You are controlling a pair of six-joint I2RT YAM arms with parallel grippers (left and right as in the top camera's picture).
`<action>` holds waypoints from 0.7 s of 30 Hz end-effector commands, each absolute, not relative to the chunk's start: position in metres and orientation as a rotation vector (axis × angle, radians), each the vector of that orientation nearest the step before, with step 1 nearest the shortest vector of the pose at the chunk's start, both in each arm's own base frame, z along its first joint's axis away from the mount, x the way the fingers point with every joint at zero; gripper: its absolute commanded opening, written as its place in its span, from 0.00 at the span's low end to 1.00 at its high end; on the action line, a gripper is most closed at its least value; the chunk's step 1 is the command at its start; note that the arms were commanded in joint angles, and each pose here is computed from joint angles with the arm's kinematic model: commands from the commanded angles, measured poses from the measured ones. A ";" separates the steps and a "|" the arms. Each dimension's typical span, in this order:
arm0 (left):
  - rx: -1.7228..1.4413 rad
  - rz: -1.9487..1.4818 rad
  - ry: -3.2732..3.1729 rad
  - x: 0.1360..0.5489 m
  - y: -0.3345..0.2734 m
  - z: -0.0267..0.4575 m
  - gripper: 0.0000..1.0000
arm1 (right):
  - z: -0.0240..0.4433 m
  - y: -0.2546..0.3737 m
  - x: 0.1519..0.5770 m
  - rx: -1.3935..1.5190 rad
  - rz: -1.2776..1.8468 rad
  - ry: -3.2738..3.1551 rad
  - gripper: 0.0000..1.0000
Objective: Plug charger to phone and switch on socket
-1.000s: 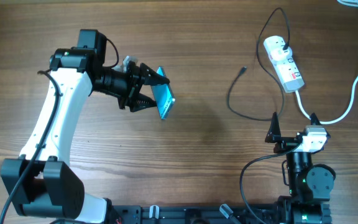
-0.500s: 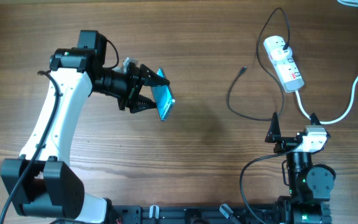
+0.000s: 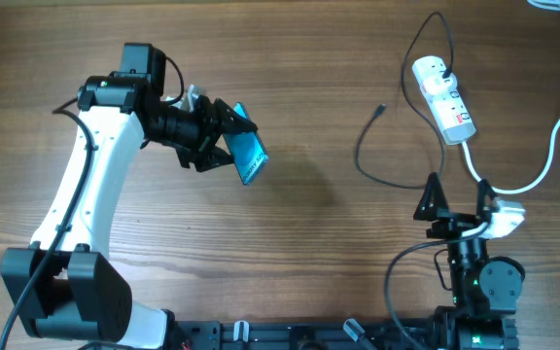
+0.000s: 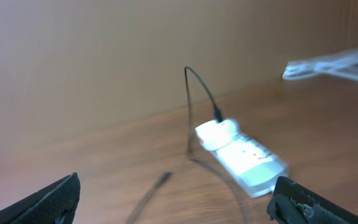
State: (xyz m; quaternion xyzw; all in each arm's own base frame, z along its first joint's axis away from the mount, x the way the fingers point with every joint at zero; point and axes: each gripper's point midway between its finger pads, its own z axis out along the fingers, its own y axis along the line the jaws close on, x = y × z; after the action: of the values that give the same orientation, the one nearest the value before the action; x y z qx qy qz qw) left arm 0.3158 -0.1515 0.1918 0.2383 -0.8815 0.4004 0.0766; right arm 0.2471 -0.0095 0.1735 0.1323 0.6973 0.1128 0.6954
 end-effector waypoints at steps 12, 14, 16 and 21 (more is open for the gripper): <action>0.830 0.985 -2.930 0.344 -0.128 0.180 0.48 | 0.183 0.049 0.238 0.460 0.959 1.553 1.00; 0.823 0.967 -2.954 0.346 -0.132 0.179 0.48 | 0.181 0.059 0.235 0.349 0.939 1.588 1.00; 0.815 0.972 -2.969 0.348 -0.140 0.180 0.48 | 0.179 0.063 0.235 0.293 0.920 1.607 1.00; 0.807 0.986 -2.979 0.349 -0.157 0.182 0.48 | 0.181 0.079 0.229 0.161 0.961 1.627 1.00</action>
State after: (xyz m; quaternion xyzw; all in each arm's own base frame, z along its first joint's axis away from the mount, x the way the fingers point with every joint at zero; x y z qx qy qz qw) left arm 0.3511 -0.1480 0.1695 0.2434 -0.9216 0.3004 -0.0338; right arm 0.2372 0.0589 0.1814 0.1484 0.6837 0.4005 0.5918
